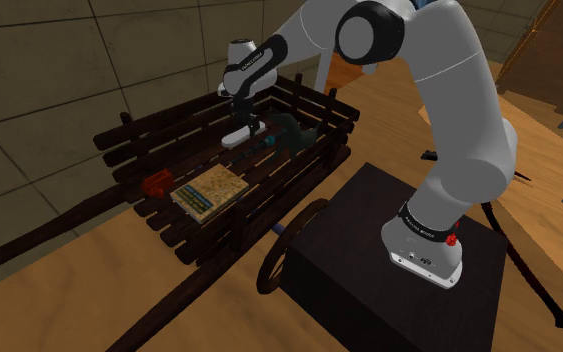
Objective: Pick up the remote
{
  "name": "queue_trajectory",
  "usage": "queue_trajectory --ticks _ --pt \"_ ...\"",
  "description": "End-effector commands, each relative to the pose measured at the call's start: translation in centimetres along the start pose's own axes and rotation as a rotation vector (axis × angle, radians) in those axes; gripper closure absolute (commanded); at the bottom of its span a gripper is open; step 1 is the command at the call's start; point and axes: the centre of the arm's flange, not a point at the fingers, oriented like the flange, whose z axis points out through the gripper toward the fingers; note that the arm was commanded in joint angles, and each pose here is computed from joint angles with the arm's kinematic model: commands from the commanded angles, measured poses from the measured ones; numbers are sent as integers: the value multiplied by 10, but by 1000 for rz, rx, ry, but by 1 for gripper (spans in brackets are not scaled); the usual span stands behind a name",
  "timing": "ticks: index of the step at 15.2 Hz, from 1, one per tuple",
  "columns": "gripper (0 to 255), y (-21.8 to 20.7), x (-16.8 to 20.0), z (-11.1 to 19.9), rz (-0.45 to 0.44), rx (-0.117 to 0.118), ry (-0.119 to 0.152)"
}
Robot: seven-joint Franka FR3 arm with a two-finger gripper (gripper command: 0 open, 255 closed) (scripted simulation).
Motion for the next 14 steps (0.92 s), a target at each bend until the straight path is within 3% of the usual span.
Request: queue_trajectory --ticks 1,2,3,14 --pt "0 1 0 4 0 0 0" --pt "0 1 0 4 0 0 0" --pt "255 1 0 4 0 0 0" --pt "255 0 0 -6 0 0 0"
